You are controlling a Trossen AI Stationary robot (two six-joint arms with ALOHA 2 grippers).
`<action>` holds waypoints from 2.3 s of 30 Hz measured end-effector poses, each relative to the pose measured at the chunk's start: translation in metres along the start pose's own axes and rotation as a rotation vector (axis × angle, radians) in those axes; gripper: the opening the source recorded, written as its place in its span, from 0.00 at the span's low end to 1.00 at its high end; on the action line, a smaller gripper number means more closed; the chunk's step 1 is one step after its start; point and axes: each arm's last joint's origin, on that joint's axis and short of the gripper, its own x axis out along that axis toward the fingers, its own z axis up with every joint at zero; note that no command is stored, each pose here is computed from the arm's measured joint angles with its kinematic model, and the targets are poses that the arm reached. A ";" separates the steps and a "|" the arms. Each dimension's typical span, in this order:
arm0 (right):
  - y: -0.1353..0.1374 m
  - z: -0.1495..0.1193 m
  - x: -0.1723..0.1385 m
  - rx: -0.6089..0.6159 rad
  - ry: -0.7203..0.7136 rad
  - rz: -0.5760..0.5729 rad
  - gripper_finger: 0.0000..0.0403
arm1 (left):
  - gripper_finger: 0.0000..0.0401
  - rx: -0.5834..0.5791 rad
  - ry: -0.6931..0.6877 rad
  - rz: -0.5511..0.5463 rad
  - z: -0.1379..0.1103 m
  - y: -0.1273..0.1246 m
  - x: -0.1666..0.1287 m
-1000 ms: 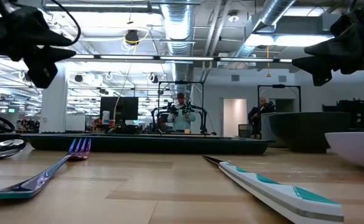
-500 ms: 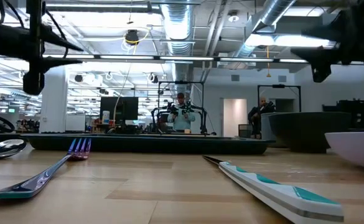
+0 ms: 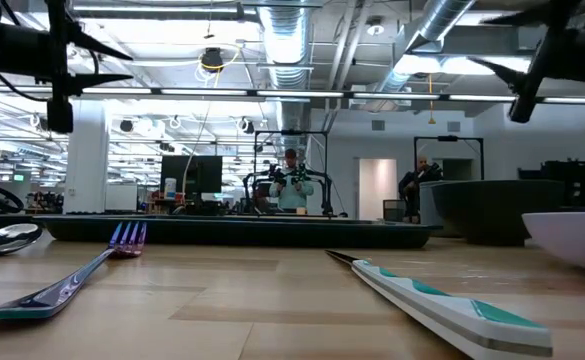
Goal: Set up tray
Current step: Put the gray mug on the black serving tray
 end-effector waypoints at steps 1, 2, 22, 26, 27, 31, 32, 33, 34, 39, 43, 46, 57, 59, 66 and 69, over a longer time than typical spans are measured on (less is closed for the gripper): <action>0.002 0.002 0.001 -0.005 -0.037 -0.016 0.51 | 0.24 0.001 0.000 0.001 0.000 0.000 0.000; 0.005 0.005 0.001 -0.027 -0.056 -0.018 0.51 | 0.24 0.002 -0.002 0.002 0.000 0.000 0.000; 0.037 0.031 0.144 -0.726 0.684 -1.240 0.51 | 0.24 0.150 0.021 0.031 -0.002 0.004 0.000; 0.018 0.032 0.172 -0.750 0.868 -1.346 0.51 | 0.24 0.172 0.031 0.045 -0.004 0.007 0.000; 0.013 0.031 0.176 -0.757 0.901 -1.376 0.51 | 0.24 0.176 0.033 0.047 -0.004 0.007 0.000; -0.014 0.027 0.189 -0.762 0.989 -1.467 0.51 | 0.24 0.195 0.044 0.058 -0.005 0.009 0.000; -0.021 0.025 0.190 -0.762 1.002 -1.490 0.51 | 0.24 0.199 0.048 0.059 -0.005 0.009 0.000; -0.027 0.024 0.191 -0.766 1.013 -1.513 0.51 | 0.24 0.204 0.051 0.062 -0.005 0.010 0.000; -0.033 0.023 0.192 -0.766 1.031 -1.538 0.51 | 0.24 0.210 0.054 0.065 -0.006 0.010 0.000; -0.058 0.016 0.194 -0.744 1.094 -1.620 0.51 | 0.24 0.223 0.066 0.070 -0.006 0.011 -0.001; -0.072 0.011 0.195 -0.740 1.126 -1.651 0.51 | 0.24 0.235 0.103 0.063 -0.008 0.013 -0.001; -0.080 0.010 0.196 -0.733 1.139 -1.670 0.50 | 0.24 0.242 0.115 0.063 -0.009 0.013 -0.001; -0.092 0.009 0.197 -0.702 1.156 -1.677 0.14 | 0.24 0.246 0.117 0.066 -0.009 0.014 -0.001; -0.089 0.011 0.198 -0.702 1.139 -1.660 0.05 | 0.24 0.252 0.119 0.070 -0.009 0.014 -0.001; -0.068 0.019 0.212 -0.730 1.090 -1.560 0.01 | 0.24 0.262 0.124 0.077 -0.009 0.015 -0.001; -0.050 0.019 0.235 -0.795 1.118 -1.409 0.01 | 0.24 0.263 0.124 0.078 -0.009 0.015 -0.001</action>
